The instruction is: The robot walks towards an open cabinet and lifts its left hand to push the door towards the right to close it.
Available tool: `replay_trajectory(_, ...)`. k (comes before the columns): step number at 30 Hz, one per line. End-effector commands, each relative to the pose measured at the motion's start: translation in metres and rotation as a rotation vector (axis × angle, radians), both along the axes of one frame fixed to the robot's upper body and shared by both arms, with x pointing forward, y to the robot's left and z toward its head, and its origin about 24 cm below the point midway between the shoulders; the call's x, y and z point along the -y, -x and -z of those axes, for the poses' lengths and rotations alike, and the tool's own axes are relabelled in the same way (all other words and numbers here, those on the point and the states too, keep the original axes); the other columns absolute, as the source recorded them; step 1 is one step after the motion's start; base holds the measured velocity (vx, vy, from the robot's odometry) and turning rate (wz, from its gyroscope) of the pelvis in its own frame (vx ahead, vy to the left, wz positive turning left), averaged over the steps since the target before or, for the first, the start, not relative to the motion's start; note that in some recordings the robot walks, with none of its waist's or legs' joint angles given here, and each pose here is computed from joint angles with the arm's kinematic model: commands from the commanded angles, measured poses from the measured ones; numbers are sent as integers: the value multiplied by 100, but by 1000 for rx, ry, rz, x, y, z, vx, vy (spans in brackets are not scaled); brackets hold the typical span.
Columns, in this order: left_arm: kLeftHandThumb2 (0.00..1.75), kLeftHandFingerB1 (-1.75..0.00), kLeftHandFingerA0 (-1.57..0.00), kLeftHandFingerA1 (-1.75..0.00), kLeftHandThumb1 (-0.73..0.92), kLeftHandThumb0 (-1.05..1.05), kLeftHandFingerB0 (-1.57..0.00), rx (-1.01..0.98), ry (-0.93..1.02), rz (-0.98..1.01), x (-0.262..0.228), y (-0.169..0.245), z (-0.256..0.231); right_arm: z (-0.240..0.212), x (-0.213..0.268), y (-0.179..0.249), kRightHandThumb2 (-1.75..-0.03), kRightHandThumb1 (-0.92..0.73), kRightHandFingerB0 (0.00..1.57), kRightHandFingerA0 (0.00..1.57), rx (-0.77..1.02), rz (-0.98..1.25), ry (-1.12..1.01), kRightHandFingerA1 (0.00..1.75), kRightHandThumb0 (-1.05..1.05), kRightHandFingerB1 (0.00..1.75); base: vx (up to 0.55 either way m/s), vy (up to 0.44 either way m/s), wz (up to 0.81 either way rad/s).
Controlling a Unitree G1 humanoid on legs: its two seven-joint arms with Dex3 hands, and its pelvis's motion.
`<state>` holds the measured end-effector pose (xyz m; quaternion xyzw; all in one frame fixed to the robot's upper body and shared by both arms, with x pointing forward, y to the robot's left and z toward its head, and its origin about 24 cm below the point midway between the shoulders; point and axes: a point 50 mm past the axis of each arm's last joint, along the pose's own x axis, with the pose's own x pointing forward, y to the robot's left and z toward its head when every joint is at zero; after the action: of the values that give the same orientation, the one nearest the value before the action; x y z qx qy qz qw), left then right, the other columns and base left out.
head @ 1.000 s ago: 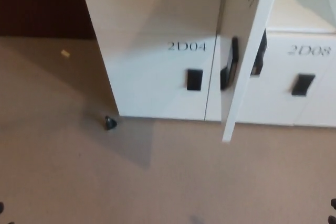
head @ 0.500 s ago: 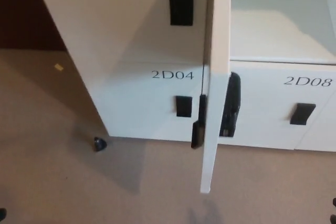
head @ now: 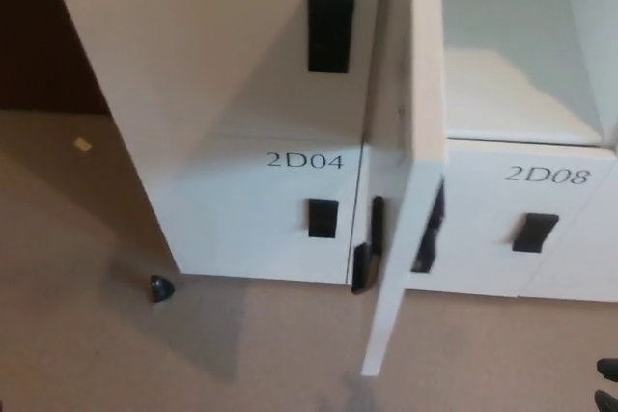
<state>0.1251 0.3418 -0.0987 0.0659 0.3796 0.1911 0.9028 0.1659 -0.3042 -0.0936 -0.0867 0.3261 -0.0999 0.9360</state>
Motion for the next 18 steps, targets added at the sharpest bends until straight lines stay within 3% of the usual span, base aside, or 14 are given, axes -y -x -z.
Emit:
replay_trajectory(1, 60, -40, -56, -46, 67, -23, -44, 4, -25, -4, -3, 4, -1, 0, 2, 0, -59, -62, 63, 82, -12, -6, 19, 51, -41, 47, -125, -78, -2)
replay_trajectory(9, 59, -41, -58, -47, 65, -22, -46, 15, -36, 6, -4, 0, -3, -1, 1, -3, -58, -59, 61, 82, -2, -18, 19, 52, -45, 46, -132, -282, -8)
replay_trajectory(18, 60, -39, -56, -45, 68, -22, -43, 15, -45, 29, -5, -5, -6, -3, 0, -7, -58, -59, 60, 81, 2, -29, 27, 51, -45, 45, 31, -104, -3)
